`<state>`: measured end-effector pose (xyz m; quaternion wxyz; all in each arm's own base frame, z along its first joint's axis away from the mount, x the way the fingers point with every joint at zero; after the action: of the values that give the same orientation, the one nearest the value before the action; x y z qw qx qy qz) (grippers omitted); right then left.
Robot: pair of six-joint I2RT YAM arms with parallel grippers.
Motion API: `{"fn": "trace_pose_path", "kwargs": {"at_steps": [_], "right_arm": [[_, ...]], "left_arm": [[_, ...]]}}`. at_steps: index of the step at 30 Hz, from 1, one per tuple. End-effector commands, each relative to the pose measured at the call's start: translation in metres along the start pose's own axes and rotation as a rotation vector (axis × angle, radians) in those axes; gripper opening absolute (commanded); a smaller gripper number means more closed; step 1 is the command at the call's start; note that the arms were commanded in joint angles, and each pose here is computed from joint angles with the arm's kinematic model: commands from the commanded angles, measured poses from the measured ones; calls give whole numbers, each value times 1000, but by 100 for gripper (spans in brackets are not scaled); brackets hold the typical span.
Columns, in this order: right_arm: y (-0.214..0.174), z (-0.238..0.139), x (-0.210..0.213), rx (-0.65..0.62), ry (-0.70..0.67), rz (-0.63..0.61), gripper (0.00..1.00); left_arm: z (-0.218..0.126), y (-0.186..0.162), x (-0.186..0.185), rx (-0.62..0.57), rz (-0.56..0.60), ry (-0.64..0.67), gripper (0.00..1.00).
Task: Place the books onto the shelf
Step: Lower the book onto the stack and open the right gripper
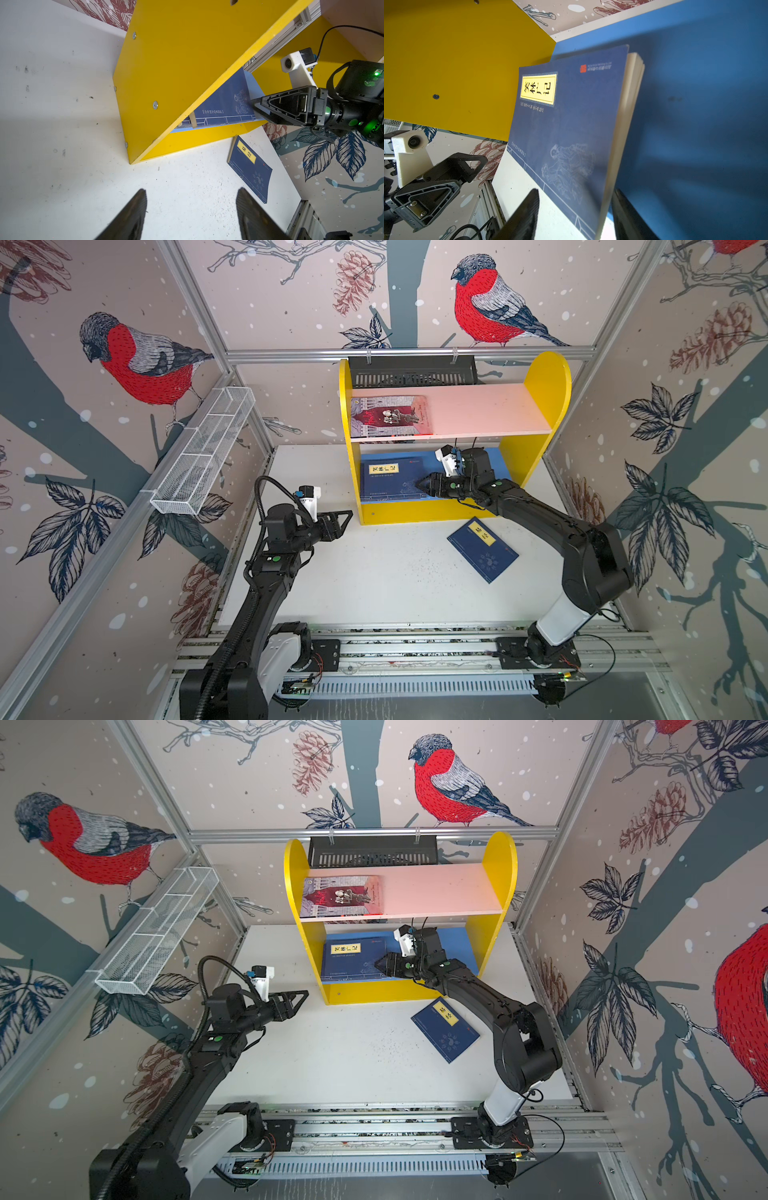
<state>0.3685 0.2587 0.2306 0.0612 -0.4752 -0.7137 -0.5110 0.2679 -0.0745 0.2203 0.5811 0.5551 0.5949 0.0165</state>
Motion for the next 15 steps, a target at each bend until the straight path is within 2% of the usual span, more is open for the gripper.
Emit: {"fn": "trace_pose_path", "kwargs": {"at_steps": [1, 15], "right_arm": [[4, 0, 3, -13, -3, -20, 57], [11, 11, 14, -4, 41, -23, 55]], "left_arm": [[-1, 2, -1, -4, 20, -4, 69], [0, 1, 3, -10, 24, 23, 69]]}}
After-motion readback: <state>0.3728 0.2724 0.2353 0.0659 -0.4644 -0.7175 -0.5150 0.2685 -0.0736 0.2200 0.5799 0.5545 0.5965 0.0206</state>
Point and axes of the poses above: each gripper's point midway between its finger pads, its own z axis out along the fingers, its own x axis along the line the jaws close on, y = z × x, the point moved 5 cm from there along -z, back along the fingers, and after that the axes turned 7 degrees about -z, right-handed, at the moved point
